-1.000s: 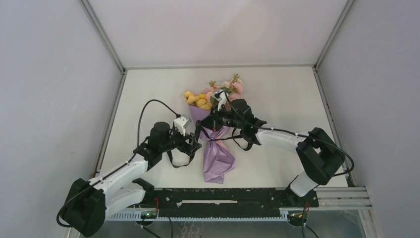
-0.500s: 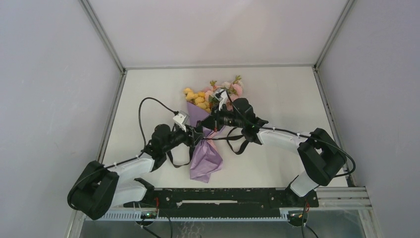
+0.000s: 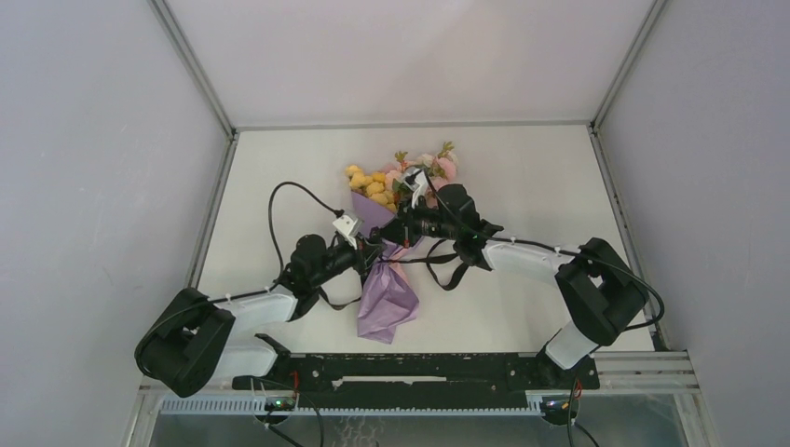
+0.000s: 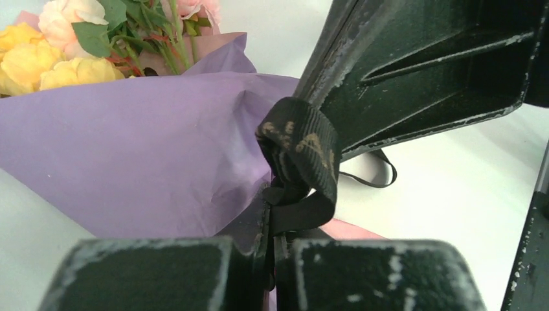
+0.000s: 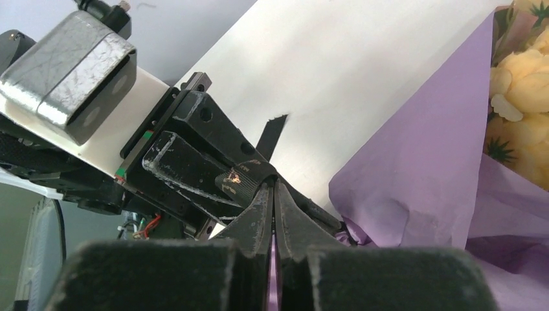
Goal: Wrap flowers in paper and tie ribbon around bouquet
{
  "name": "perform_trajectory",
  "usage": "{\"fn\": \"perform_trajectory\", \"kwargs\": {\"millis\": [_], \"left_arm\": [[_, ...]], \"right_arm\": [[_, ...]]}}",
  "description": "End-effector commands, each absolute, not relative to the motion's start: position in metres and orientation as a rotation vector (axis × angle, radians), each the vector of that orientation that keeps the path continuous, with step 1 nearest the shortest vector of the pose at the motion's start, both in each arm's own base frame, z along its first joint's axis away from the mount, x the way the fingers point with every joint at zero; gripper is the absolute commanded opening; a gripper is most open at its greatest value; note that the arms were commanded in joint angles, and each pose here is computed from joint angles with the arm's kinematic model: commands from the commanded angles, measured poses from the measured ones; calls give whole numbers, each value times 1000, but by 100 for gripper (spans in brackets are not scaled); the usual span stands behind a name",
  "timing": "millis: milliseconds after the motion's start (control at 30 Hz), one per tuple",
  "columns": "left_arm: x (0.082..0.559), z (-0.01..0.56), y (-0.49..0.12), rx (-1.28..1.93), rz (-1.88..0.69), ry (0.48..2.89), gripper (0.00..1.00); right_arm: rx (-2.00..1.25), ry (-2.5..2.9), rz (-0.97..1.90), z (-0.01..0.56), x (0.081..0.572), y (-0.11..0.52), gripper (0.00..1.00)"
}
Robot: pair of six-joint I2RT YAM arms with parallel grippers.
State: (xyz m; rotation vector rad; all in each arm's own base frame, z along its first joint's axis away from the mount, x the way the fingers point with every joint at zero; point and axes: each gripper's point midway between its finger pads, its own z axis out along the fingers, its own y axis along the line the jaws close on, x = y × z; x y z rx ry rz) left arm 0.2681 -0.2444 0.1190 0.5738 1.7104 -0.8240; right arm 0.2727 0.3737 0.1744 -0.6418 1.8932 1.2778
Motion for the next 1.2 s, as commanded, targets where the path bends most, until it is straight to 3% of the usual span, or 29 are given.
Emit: {"fn": "perform_trajectory", "kwargs": {"millis": [0, 33, 100, 267, 367, 400, 433, 500, 533, 600, 733, 767, 1167], "left_arm": [[273, 141, -251, 642, -804, 1597, 0], [273, 139, -249, 651, -787, 1598, 0], [273, 136, -247, 653, -772, 1605, 0], [272, 135, -247, 662, -770, 1601, 0], [271, 132, -246, 677, -760, 1600, 0], [272, 131, -246, 679, -751, 1602, 0], [272, 130, -245, 682, -745, 1603, 0], [271, 129, -246, 699, -745, 1602, 0], [271, 129, -247, 707, -748, 1600, 0], [271, 127, -248, 716, -750, 1606, 0], [270, 127, -250, 722, -753, 1606, 0], [271, 127, -249, 720, -751, 1606, 0], [271, 128, -247, 713, -742, 1601, 0]], "right_arm": [[-621, 1886, 1251, 182, 280, 366, 15], [-589, 1915, 1220, 182, 283, 357, 24], [-471, 1988, 1121, 185, 296, 327, 31], [-101, 2290, 626, 144, 316, 205, 36], [7, 2361, 585, 132, 322, 175, 43], [29, 2376, 586, 128, 326, 173, 55], [61, 2394, 559, 122, 331, 170, 74], [81, 2418, 547, 111, 335, 177, 88], [84, 2430, 549, 105, 334, 181, 90], [79, 2466, 590, 92, 333, 194, 87], [103, 2521, 679, 74, 332, 217, 64], [108, 2543, 681, 69, 329, 220, 62], [109, 2615, 658, 33, 338, 243, 61]]}}
